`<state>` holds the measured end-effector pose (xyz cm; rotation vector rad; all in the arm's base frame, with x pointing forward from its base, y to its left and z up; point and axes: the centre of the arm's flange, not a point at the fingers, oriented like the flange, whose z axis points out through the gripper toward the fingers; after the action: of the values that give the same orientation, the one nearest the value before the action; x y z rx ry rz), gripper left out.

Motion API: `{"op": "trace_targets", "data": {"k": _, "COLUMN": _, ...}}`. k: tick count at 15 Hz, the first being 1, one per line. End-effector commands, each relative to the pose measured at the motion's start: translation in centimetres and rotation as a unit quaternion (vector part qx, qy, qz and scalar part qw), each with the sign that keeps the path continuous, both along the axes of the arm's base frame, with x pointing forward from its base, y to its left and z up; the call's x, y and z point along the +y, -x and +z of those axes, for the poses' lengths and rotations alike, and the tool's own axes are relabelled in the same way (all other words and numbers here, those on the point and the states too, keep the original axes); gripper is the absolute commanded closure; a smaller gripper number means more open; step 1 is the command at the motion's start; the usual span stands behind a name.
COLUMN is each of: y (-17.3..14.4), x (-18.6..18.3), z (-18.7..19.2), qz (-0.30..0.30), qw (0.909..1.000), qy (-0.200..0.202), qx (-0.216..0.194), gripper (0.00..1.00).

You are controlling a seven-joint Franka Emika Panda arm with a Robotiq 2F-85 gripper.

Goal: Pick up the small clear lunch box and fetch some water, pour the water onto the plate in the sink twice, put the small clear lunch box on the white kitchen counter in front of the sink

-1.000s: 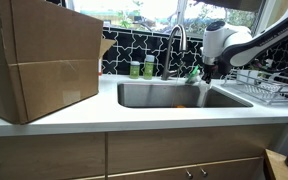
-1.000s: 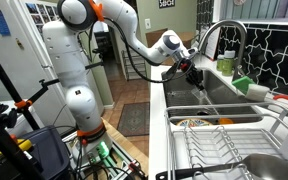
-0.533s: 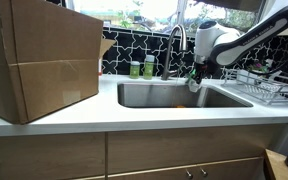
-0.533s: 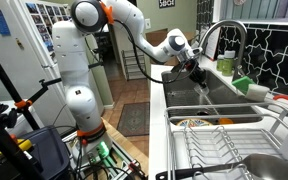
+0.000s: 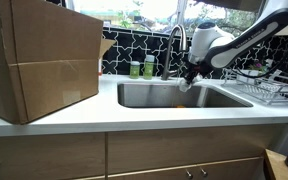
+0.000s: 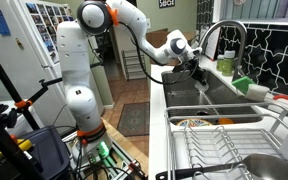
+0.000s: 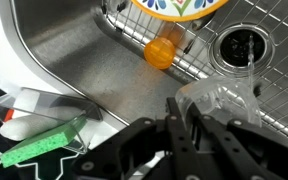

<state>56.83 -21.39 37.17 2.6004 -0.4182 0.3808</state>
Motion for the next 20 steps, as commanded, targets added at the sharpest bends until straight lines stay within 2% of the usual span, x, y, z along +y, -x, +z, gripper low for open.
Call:
{"op": "trace_targets", "data": {"k": 1, "y": -0.69, "x": -0.15, "z": -0.64, "qz": -0.003, "qw": 0.9996, "qy": -0.017, "qx": -0.024, "gripper": 0.97}}
{"op": "trace_targets", "data": {"k": 7, "y": -0.99, "x": -0.35, "z": -0.57, "qz": -0.002, "qw": 0.9986, "qy": -0.025, "qx": -0.045, "gripper": 0.97}}
{"op": "trace_targets", "data": {"k": 11, "y": -0.64, "x": -0.49, "z": -0.45, "qz": 0.001, "qw": 0.9992, "qy": -0.024, "qx": -0.031, "gripper": 0.97}}
{"op": "trace_targets", "data": {"k": 20, "y": -0.64, "x": 0.21, "z": -0.22, "qz": -0.003, "qw": 0.9983, "qy": -0.039, "qx": -0.044, "gripper": 0.97}}
